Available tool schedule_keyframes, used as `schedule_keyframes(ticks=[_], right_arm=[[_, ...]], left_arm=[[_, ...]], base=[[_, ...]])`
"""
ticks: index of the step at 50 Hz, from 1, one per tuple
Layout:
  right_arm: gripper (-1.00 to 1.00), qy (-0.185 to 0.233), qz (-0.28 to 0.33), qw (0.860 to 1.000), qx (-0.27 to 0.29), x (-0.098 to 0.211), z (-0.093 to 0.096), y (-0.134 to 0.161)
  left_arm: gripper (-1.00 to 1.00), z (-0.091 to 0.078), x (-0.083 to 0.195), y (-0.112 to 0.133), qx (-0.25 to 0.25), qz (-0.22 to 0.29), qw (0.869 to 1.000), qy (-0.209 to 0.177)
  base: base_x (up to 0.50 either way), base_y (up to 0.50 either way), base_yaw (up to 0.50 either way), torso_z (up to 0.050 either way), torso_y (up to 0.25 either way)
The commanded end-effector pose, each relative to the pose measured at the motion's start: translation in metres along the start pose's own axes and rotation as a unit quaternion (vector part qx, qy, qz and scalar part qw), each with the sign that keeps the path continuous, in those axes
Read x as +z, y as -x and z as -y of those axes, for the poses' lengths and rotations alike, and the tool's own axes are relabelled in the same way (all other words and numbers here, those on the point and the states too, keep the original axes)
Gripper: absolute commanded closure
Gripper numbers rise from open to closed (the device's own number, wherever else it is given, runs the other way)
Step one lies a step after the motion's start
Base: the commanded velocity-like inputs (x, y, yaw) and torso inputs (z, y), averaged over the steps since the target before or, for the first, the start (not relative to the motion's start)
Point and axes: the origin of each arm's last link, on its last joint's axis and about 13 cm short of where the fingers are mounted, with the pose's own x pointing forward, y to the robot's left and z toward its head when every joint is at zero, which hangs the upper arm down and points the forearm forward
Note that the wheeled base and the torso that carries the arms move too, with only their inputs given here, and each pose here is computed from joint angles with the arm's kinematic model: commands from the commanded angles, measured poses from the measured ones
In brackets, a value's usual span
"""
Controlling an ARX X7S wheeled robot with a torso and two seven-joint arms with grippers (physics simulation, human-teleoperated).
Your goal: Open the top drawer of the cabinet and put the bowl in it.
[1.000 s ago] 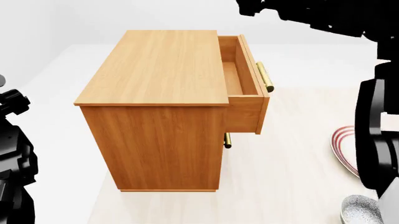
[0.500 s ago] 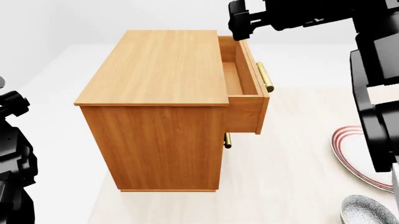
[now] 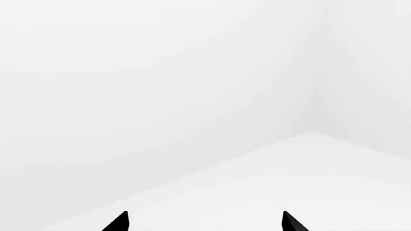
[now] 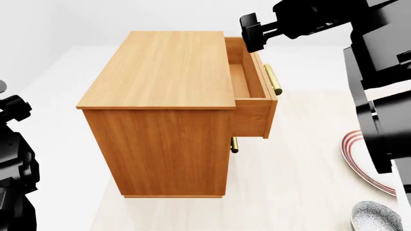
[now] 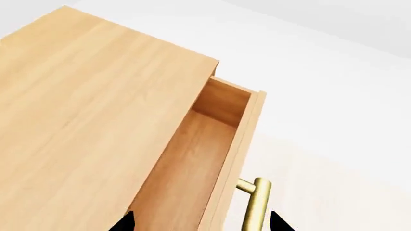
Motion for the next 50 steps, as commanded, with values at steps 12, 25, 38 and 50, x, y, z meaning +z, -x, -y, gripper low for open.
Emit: schedule_keyframes(ticks=[12, 25, 38, 50], right_arm=[[-1.00, -0.003, -0.031, 0.999, -0.010, -0.009, -0.001, -0.009], [-1.00, -0.017, -0.042, 0.999, -0.001, -0.018, -0.002, -0.018], [-1.00, -0.011, -0.060, 0.998, -0.010, -0.028, 0.000, -0.026], [-1.00, -0.016, -0.069, 0.997, -0.002, -0.037, -0.001, -0.036]], left_arm=[[-1.00, -0.001, -0.002, 0.001, 0.000, -0.002, 1.000, 0.000], [-1.00, -0.001, -0.004, 0.002, 0.000, -0.002, 1.000, -0.002], [-1.00, -0.001, -0.005, 0.002, 0.001, -0.003, 1.000, -0.002], [-1.00, -0.001, -0.005, 0.002, 0.000, -0.003, 1.000, -0.003]], base=[[0.00, 0.00, 0.00, 0.000, 0.000], [0.00, 0.00, 0.00, 0.000, 0.000], [0.00, 0.00, 0.00, 0.000, 0.000], [0.00, 0.00, 0.00, 0.000, 0.000]])
